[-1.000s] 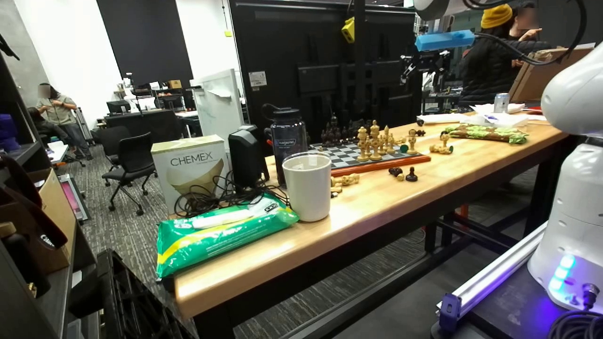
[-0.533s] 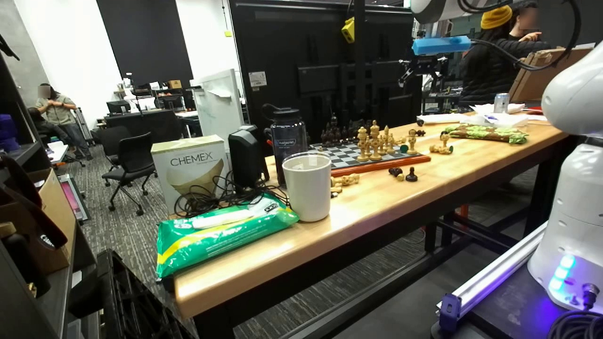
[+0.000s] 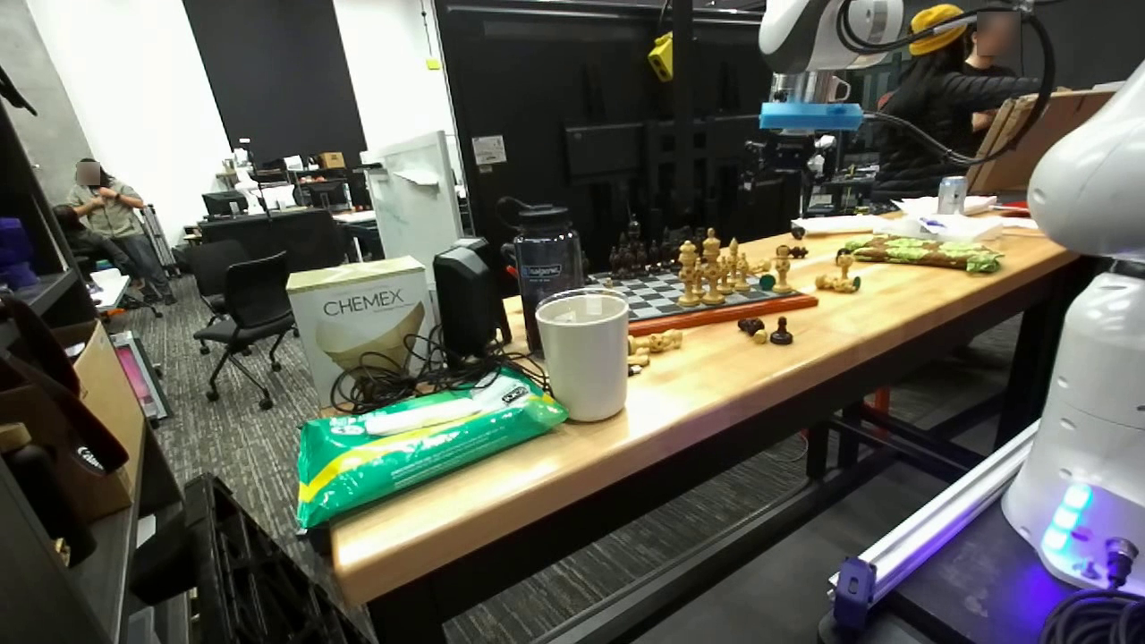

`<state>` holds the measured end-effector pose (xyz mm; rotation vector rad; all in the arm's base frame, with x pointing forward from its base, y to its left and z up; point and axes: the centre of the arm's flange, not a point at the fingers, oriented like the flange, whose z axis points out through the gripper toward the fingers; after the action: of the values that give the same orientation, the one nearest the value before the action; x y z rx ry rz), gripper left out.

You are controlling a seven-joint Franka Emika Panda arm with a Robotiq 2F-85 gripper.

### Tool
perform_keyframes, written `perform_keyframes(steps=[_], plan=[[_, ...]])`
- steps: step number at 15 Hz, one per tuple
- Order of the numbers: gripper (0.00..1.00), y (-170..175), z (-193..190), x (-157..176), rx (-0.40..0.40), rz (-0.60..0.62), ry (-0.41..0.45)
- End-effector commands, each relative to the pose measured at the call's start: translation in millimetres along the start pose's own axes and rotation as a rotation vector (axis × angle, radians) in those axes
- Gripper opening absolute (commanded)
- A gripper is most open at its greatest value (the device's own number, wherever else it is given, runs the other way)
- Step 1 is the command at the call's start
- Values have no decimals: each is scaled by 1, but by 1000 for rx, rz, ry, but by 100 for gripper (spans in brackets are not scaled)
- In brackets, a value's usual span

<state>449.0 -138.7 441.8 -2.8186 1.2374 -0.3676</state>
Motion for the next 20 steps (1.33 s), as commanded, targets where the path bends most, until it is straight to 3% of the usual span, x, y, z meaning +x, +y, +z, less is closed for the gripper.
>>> perform_keyframes(steps=[1, 11, 20], plan=[[100, -6, 17, 8, 30, 102, -6], [100, 4, 85, 13, 71, 261, -46], [100, 19, 119, 11, 77, 340, -80]])
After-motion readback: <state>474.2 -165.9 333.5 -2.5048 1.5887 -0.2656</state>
